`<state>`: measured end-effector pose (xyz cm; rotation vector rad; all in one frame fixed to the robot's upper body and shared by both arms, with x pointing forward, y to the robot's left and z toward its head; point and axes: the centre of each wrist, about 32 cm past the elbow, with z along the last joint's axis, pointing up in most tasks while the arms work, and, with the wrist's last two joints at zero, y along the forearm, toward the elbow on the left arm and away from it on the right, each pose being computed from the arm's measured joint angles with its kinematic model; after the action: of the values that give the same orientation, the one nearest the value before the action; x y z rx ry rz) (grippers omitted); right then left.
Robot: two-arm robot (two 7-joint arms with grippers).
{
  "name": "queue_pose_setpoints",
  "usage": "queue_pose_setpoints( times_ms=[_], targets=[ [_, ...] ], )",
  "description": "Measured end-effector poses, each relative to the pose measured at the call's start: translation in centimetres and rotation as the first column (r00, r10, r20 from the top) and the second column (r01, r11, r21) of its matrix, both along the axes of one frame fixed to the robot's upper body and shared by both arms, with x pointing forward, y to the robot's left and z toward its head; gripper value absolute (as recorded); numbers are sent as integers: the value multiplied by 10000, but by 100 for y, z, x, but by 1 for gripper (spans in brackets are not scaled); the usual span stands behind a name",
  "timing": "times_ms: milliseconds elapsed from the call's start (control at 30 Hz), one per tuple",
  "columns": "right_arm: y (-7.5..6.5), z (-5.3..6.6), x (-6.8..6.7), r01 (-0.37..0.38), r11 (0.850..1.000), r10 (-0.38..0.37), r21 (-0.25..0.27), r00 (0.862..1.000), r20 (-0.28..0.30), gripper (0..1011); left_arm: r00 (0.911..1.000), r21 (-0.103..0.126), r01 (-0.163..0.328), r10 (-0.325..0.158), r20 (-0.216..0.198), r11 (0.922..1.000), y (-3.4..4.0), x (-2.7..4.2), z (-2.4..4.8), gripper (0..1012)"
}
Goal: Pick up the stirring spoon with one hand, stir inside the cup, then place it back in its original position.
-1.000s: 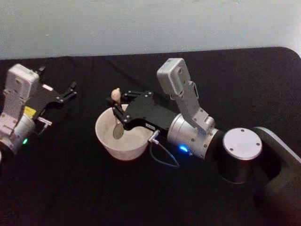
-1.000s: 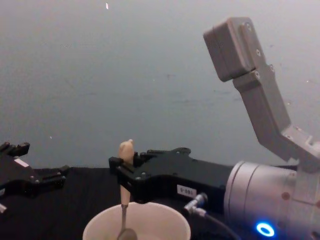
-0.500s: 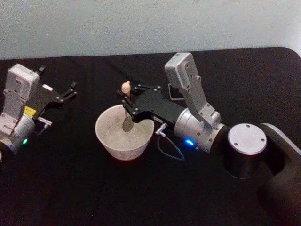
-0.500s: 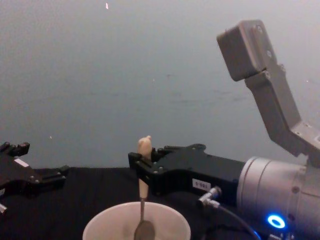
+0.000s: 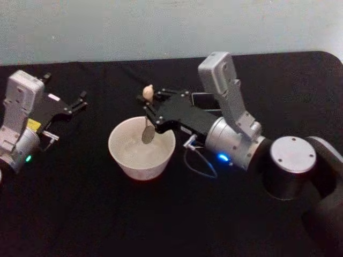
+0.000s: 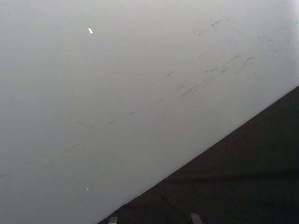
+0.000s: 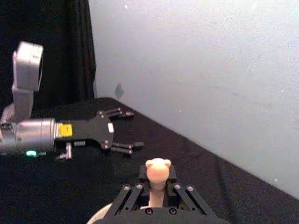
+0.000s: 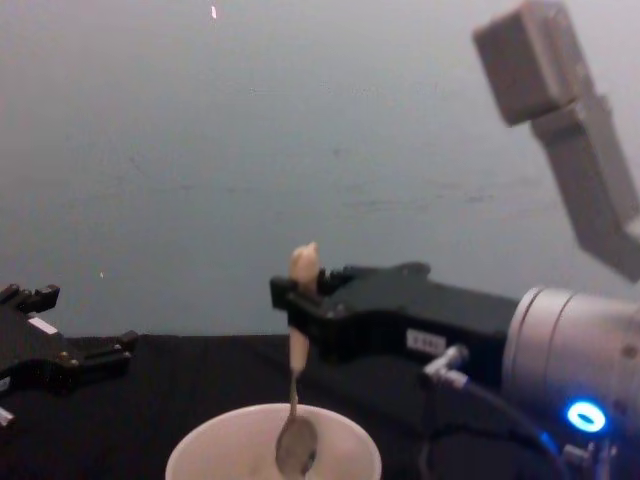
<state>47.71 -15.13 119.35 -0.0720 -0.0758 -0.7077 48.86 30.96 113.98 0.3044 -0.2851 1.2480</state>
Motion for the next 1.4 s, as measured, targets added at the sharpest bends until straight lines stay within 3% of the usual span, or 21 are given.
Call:
queue_pose_setpoints(
  times_ms=[233, 433, 767, 1067, 1400],
  targets=[
    [-104, 219, -47, 148, 9991, -153, 387, 9998, 139, 199, 10000, 0, 0, 0, 0, 10000, 0, 0, 0, 1001],
    [-250, 459, -114, 701, 9954, -733, 653, 9961, 483, 199, 10000, 0, 0, 0, -1, 10000, 0, 0, 0, 1001],
    [-485, 647, -174, 1874, 9796, -1934, 723, 9771, 882, 199, 10000, 0, 0, 0, 0, 10000, 0, 0, 0, 1001],
    [-587, 663, -195, 2517, 9659, -2562, 608, 9631, 827, 199, 10000, 0, -1, 1, 0, 10000, 0, 0, 0, 1001],
    [-584, 559, -188, 2871, 9575, -2883, 284, 9558, 574, 199, 10000, 0, -1, 1, 0, 10000, 0, 0, 0, 1001]
  ],
)
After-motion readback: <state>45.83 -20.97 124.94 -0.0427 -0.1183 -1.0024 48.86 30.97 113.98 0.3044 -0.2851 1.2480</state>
